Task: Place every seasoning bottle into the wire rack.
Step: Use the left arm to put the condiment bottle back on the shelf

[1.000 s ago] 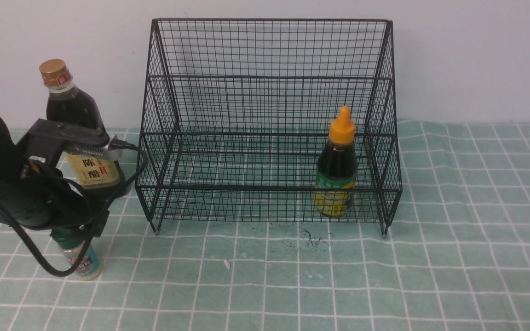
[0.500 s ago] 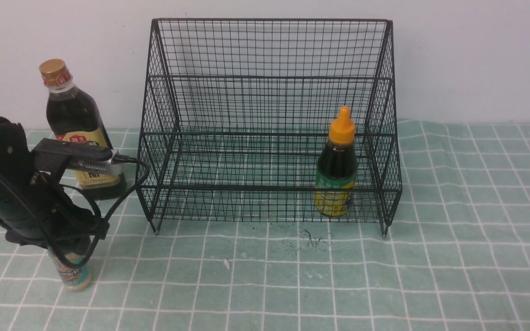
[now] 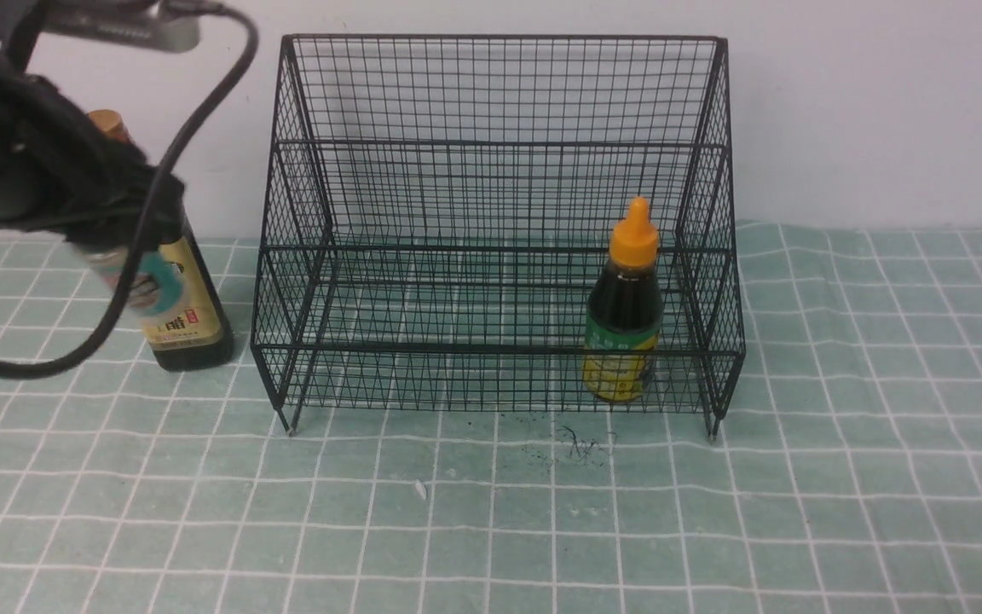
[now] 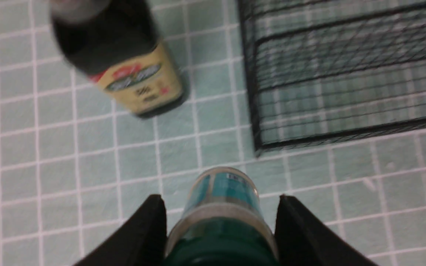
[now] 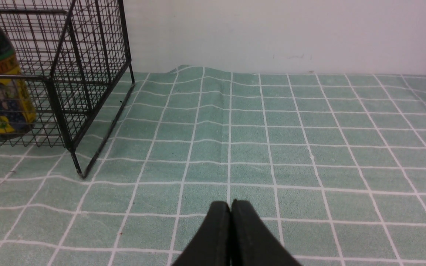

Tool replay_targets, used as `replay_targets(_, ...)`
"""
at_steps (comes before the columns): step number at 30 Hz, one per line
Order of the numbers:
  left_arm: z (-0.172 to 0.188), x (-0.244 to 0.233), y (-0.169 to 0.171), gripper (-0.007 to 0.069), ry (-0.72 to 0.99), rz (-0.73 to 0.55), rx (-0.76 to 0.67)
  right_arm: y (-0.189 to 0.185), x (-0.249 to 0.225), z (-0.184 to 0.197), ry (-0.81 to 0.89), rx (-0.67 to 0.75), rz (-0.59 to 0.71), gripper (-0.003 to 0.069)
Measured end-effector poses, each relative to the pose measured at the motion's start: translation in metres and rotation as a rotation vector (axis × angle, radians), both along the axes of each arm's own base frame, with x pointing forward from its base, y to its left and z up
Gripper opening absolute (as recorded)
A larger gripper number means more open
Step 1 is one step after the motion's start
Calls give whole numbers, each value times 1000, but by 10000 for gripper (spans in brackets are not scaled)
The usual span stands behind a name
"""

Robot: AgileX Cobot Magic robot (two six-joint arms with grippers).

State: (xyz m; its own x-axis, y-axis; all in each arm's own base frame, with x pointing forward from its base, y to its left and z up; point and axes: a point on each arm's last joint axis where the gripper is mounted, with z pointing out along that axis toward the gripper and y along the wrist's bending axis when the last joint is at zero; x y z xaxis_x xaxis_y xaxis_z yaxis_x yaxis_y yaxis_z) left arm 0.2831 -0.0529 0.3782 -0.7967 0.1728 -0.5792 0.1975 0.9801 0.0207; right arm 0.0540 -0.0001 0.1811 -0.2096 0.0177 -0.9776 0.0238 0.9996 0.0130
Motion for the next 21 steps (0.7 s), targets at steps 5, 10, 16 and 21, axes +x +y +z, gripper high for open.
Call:
replay_targets(5, -15, 30, -37, 340, 26, -73, -14, 0, 0, 0, 0, 0, 0, -11)
replay_targets(10, -51, 62, -58, 340, 70, -101, -11, 0, 0, 0, 0, 0, 0, -11)
replay_targets(16, -89, 87, -67, 340, 108, -102, -1, 0, 0, 0, 0, 0, 0, -11)
replay_targets(21, -106, 95, -69, 340, 134, -103, 12, 0, 0, 0, 0, 0, 0, -11)
